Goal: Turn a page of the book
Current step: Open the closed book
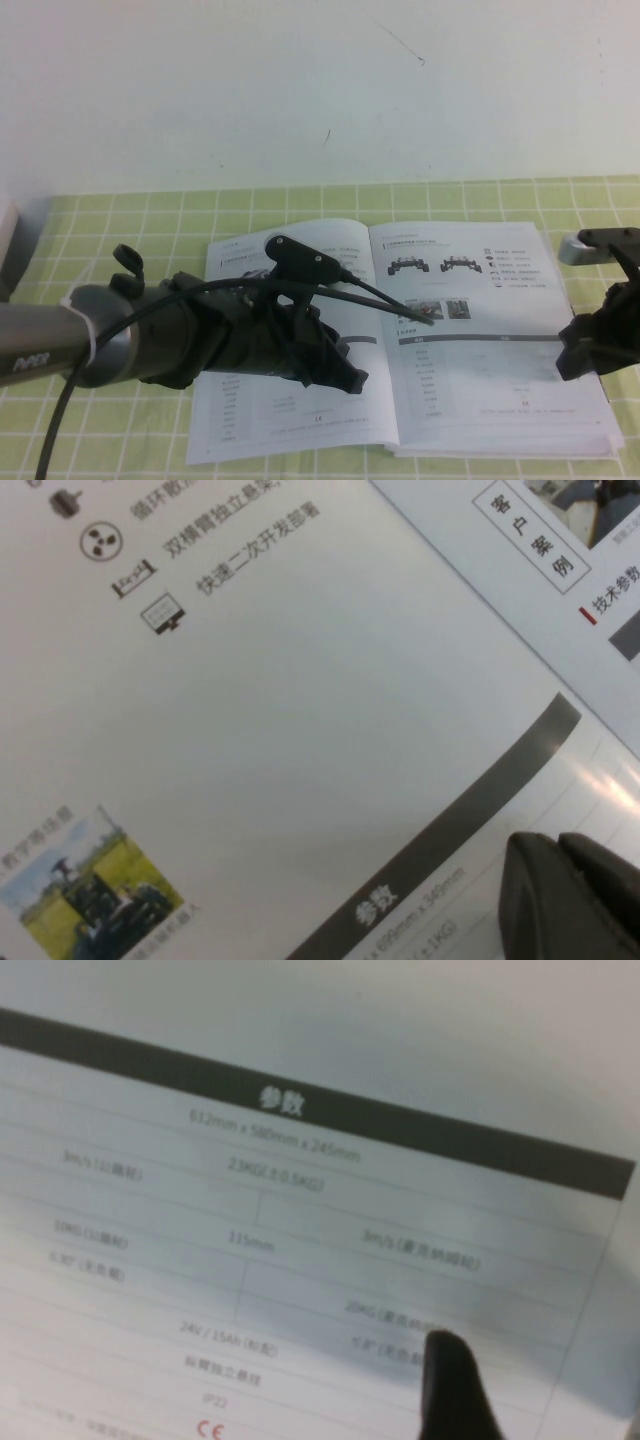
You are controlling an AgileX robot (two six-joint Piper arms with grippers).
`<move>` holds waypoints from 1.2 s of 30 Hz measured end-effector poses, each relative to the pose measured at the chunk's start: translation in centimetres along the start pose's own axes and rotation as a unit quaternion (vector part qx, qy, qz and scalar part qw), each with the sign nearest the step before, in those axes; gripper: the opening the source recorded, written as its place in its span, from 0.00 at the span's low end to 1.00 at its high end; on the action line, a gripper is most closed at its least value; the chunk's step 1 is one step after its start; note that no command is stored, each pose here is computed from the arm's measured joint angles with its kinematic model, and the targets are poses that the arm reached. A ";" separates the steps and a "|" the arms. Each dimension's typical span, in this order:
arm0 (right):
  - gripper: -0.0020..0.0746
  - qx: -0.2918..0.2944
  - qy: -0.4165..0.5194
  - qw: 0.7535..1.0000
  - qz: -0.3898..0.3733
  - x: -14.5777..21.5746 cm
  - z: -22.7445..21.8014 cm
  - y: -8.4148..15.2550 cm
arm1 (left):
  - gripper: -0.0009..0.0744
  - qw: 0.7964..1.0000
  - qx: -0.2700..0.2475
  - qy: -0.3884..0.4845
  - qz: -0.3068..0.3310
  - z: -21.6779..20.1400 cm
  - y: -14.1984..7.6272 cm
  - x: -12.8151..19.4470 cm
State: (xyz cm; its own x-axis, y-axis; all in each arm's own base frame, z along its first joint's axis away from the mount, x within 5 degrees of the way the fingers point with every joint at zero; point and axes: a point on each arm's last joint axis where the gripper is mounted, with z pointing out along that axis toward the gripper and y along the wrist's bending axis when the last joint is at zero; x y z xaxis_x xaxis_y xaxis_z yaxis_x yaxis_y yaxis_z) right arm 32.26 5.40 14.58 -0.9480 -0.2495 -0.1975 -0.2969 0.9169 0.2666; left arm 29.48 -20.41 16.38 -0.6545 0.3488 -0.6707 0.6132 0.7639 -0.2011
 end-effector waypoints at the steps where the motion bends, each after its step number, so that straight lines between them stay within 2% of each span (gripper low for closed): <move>1: 0.52 -0.001 -0.001 1.000 0.003 0.0 0.0 0.0 | 0.01 1.000 0.000 0.000 0.000 0.0 0.0 0.0; 7: 0.46 -0.004 -0.002 1.000 0.011 0.0 0.0 0.1 | 0.01 1.000 0.000 0.000 0.000 0.0 0.0 0.0; 16: 0.51 -0.014 0.006 1.000 -0.002 -0.6 -0.6 0.3 | 0.01 1.000 -0.001 0.004 -0.001 0.3 0.1 0.2; 23: 0.51 -0.032 0.021 0.999 -0.027 -2.1 -2.5 0.9 | 0.01 0.999 -0.005 0.036 -0.012 2.3 0.7 1.6; 36: 0.52 -0.018 0.031 0.998 -0.044 -2.0 -2.6 0.6 | 0.01 0.999 -0.003 0.040 -0.015 2.6 0.7 1.7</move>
State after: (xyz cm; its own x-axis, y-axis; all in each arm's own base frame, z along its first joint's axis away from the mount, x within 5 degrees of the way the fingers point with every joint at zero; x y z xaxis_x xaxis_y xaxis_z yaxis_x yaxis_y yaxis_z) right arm 33.68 5.70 17.56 -0.9227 -0.3492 -0.1636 -0.3830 0.8787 0.2849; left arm 29.92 -20.66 13.21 -0.7063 0.3669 -0.6054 0.5898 0.7779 -0.2167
